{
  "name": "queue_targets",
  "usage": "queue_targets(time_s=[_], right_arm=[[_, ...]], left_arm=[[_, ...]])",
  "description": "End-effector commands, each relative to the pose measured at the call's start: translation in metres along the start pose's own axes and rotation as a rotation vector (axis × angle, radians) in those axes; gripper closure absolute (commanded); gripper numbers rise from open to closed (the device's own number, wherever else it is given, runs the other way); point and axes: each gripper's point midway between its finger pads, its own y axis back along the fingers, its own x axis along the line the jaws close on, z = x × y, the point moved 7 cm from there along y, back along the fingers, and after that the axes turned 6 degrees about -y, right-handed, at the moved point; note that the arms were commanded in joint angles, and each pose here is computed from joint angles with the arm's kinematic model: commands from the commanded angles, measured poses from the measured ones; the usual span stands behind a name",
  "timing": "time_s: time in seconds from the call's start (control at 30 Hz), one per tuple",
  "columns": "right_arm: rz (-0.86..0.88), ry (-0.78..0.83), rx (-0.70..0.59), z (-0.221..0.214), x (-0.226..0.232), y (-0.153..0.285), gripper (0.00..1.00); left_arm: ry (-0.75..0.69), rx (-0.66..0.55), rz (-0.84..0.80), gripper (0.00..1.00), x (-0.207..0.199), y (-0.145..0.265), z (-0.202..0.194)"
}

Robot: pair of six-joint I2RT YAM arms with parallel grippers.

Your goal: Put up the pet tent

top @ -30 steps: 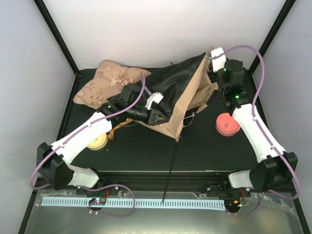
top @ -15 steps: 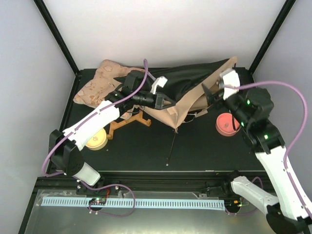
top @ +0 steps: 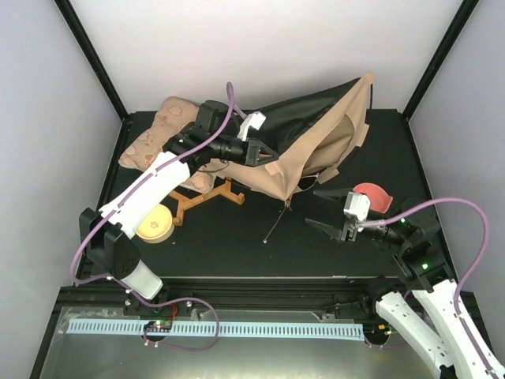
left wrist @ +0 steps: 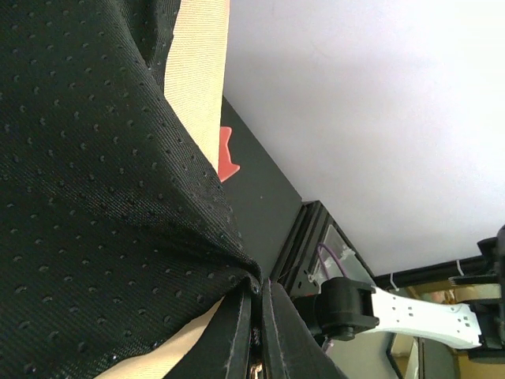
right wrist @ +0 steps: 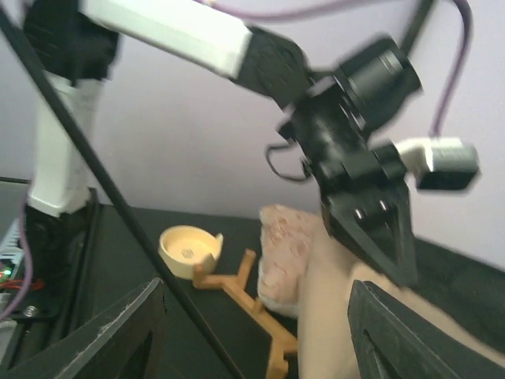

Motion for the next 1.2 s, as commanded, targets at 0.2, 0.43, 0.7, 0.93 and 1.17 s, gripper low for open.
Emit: queue_targets(time_s=[0.2,0.43,0.7,0.93,1.17], right_arm=[[0.313,0.198,-0.170,0.043,0.037,0.009,0.34],[0.398,0.213,-0.175,0.051,0.049,-0.012,0.34],[0.426,0.216,-0.176,0.066,0.068,-0.041,0.43],[0.463,0.211,-0.147,0.061,0.078,-0.056,0.55],[0.463,0.215,-0.115,0.054,0.084,-0.063,0.68]], left_arm=[[-0.015,-0.007,-0.017,0.98,-0.003,0.000,0.009],[-0.005,-0.010,-0.011,0.98,0.000,-0.002,0.010],[0.009,-0.010,-0.010,0.98,0.002,-0.004,0.011],[0.012,-0.011,-0.010,0.98,0.003,-0.004,0.011],[0.019,-0.004,-0.007,0.98,0.004,-0.006,0.010]])
